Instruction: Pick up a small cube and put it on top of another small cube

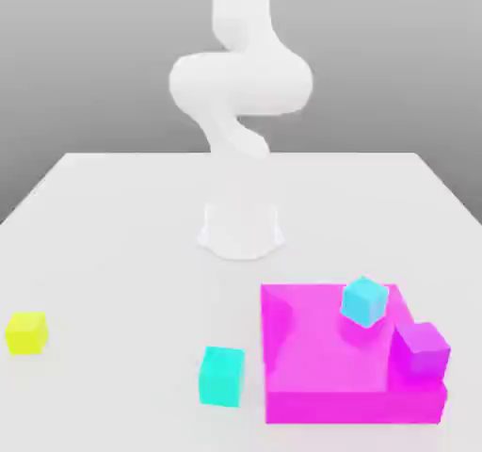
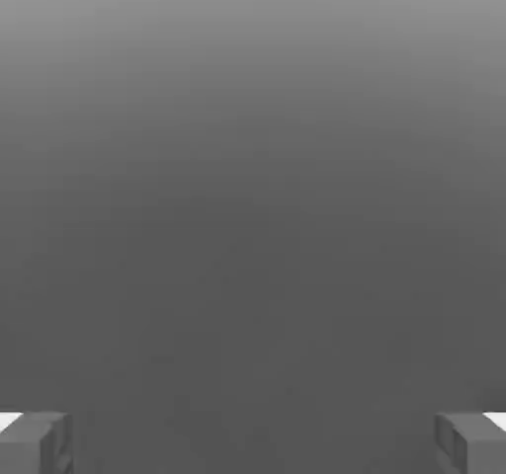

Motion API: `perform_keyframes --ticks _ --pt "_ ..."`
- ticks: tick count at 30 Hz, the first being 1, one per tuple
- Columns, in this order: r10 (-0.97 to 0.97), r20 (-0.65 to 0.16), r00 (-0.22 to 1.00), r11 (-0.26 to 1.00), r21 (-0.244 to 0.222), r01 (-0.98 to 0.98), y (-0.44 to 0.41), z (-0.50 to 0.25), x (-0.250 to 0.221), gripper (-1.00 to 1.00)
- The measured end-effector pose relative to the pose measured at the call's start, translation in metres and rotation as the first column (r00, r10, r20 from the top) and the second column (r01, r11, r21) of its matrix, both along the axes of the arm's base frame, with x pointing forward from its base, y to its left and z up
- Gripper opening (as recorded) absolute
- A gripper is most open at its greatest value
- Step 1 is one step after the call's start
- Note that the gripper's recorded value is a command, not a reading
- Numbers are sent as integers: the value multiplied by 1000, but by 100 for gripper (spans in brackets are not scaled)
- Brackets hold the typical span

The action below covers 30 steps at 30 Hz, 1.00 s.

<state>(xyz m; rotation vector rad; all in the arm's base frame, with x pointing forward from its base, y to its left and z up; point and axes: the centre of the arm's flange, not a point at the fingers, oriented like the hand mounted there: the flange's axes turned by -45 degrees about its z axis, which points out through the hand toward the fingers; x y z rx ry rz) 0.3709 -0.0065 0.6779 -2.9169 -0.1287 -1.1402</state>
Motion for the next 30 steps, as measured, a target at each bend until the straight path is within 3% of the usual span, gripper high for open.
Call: perform_keyframes --ticks 7,15,23,30 --pt "246 -152 957 962 -82 -260 -7 -103 55 0" --pt "479 -320 817 833 -128 -539 -4 -226 85 0" --pt "642 -479 598 623 -127 -772 -2 -343 79 0" --pt "710 -606 359 390 -86 -917 -9 -432 51 0"
